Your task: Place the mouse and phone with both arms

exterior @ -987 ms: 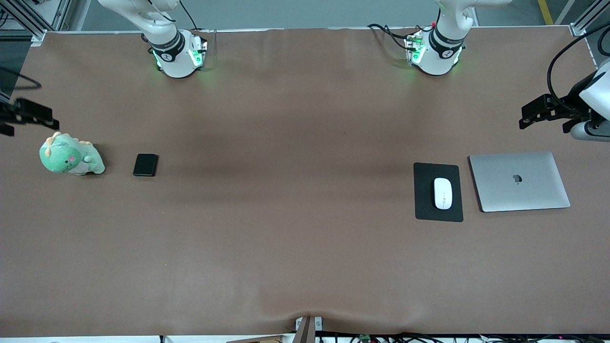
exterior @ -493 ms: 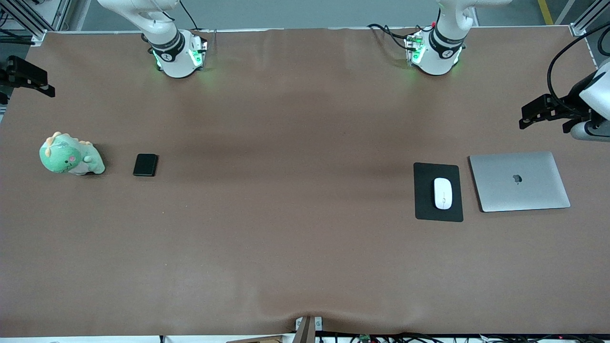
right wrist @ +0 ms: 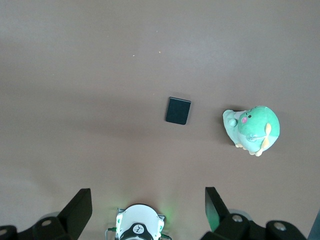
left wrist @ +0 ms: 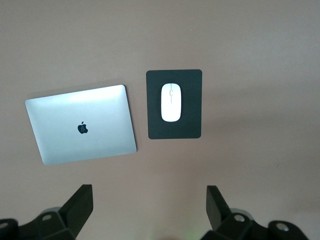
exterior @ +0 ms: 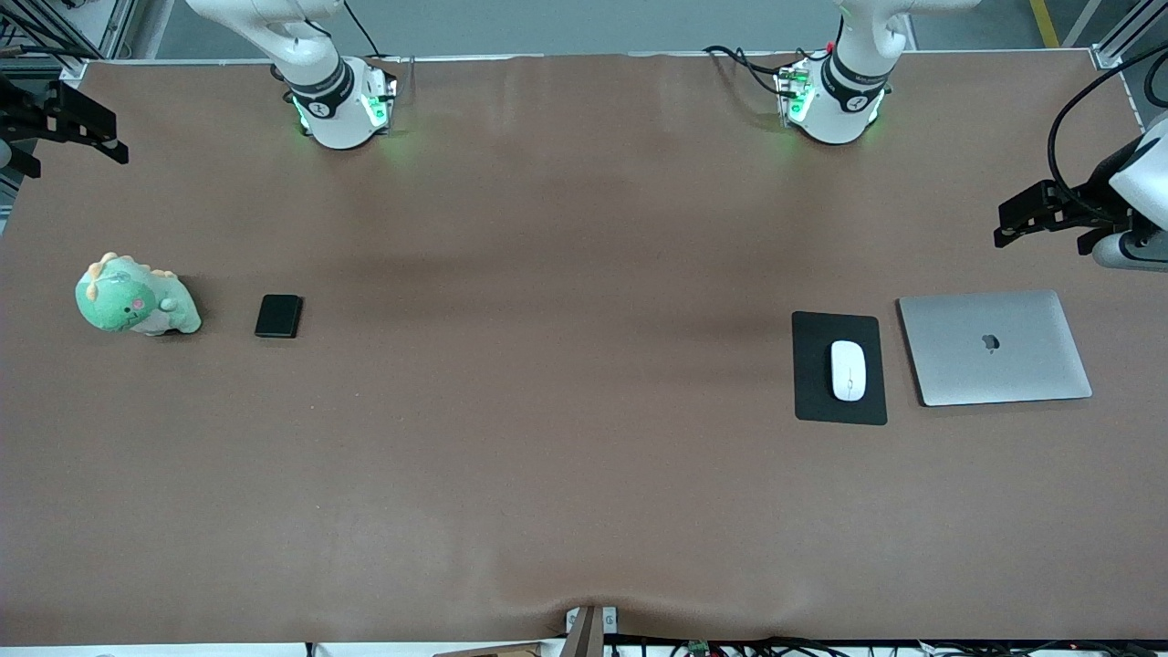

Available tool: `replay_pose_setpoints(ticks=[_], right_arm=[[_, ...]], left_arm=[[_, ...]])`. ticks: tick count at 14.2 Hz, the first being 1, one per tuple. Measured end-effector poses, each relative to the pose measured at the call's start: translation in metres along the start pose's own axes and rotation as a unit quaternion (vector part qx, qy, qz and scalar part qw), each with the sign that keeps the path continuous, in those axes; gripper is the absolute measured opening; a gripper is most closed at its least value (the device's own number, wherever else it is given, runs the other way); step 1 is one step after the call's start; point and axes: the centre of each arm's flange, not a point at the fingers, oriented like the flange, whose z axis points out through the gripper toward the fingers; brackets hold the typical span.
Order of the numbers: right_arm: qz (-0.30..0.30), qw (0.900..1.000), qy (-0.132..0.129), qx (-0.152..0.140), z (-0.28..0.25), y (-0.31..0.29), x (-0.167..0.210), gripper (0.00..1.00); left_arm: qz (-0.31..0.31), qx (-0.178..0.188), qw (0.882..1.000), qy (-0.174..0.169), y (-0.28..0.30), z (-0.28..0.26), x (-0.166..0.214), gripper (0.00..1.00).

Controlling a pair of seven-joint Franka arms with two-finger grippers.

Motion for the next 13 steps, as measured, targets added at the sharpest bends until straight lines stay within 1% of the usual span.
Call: replay_pose_setpoints(ticks=[2, 3, 5, 9, 13], right_arm=[[0.014, 1.000, 0.013, -0.003, 0.002, 0.016, 0.002, 1.00], [0.019, 1.000, 0.014, -0.010, 0.003, 0.021, 0.003, 1.00], [0.021, 0.999, 0.012, -0.025, 0.006, 0.025, 0.007, 1.00], [0.021, 0.999, 0.005, -0.039, 0.012, 0.026, 0.013, 1.00], [0.022, 0.999, 0.003, -0.039, 0.013, 0.027, 0.014, 1.00]], left_arm=[[0.000, 0.000, 1.000, 0.000, 0.000, 0.000, 0.000, 1.00], [0.000, 0.000, 1.000, 0.000, 0.000, 0.000, 0.000, 1.00], [0.000, 0.000, 1.000, 0.000, 0.000, 0.000, 0.000, 1.00], [0.000, 0.000, 1.000, 0.000, 0.000, 0.000, 0.000, 1.00], [0.000, 0.000, 1.000, 0.000, 0.000, 0.000, 0.000, 1.00]])
